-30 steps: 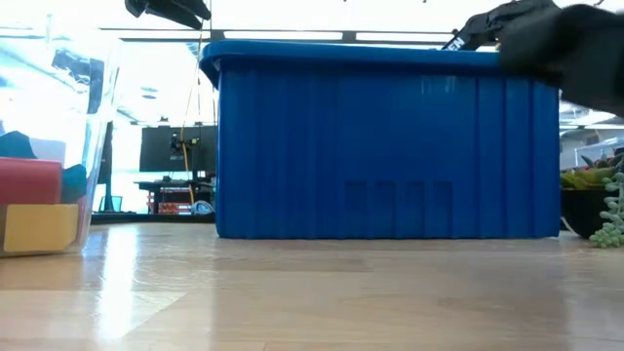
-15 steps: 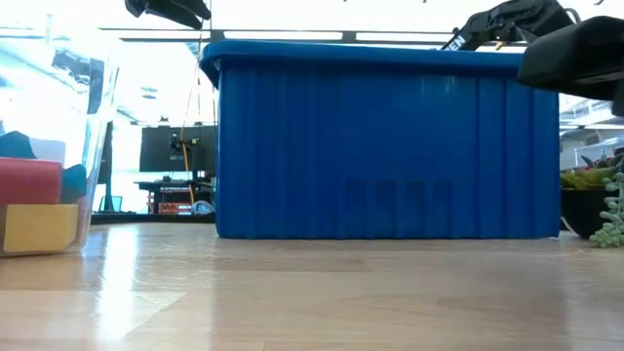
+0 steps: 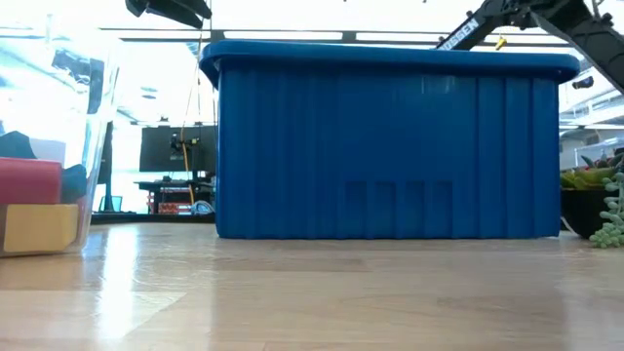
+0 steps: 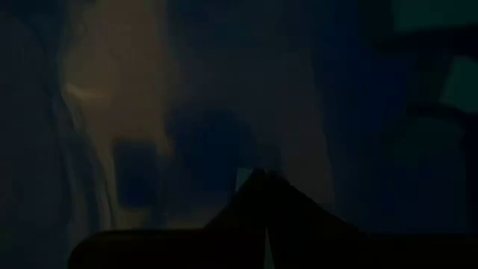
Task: Sort Items/Unsort Items
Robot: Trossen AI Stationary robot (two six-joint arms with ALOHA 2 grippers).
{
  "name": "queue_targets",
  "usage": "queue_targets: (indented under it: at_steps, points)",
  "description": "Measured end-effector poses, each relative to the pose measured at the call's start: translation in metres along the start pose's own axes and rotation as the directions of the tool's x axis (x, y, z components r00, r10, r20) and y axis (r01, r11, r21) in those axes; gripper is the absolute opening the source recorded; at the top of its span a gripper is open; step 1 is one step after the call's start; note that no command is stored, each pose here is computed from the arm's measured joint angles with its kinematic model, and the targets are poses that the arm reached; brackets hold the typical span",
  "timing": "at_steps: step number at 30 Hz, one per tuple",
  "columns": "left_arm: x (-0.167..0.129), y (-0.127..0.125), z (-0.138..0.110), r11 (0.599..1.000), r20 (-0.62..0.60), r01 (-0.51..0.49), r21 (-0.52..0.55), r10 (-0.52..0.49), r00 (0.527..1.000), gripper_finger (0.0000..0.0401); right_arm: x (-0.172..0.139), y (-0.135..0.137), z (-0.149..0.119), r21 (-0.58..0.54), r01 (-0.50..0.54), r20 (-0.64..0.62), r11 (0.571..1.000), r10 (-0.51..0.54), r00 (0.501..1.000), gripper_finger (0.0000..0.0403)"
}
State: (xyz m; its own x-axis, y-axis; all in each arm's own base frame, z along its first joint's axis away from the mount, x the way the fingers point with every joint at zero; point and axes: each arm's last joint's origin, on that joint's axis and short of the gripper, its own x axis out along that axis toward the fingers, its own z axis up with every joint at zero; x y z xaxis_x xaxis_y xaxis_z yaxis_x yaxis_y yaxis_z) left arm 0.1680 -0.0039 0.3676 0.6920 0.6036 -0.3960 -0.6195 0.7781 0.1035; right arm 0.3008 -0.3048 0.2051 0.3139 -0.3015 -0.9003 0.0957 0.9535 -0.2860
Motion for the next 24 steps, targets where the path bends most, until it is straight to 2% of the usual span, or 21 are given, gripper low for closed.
queue_targets:
  at_steps: [3,6,10,14,18,21,24]
  points:
    - [0.0,0.0,0.0,1.0,0.001,0.0,0.0,0.0,1.0,0.0218,-0.006,-0.002,0.001,0.064,0.021,0.008,0.998,-0.022,1.0,0.001]
    - [0.0,0.0,0.0,1.0,0.001,0.0,-0.001,0.0,1.0,0.0218,-0.008,-0.004,-0.004,0.136,0.04,-0.035,0.99,-0.036,0.999,0.0043]
    - [0.0,0.0,0.0,1.0,0.001,0.001,-0.001,-0.001,1.0,0.0218,-0.002,-0.005,-0.013,0.174,0.048,-0.11,0.984,-0.029,0.993,0.0125]
    - [0.0,0.0,0.0,1.0,-0.003,0.01,0.0,-0.01,1.0,0.0218,0.004,-0.006,-0.015,0.186,0.039,-0.109,0.982,-0.019,0.994,0.0218]
    - [0.0,-0.001,0.0,1.0,-0.008,0.023,0.001,-0.023,1.0,0.0218,0.015,-0.006,-0.02,0.194,0.011,-0.135,0.981,0.016,0.991,0.0286]
    - [0.001,-0.002,-0.002,1.0,-0.01,0.022,0.003,-0.022,1.0,0.0218,0.021,-0.004,-0.026,0.192,-0.023,-0.158,0.981,0.054,0.986,0.0308]
    - [0.004,-0.003,-0.006,1.0,-0.023,0.018,0.016,-0.018,1.0,0.0218,0.028,-0.004,-0.03,0.196,-0.026,-0.166,0.98,0.06,0.984,0.0309]
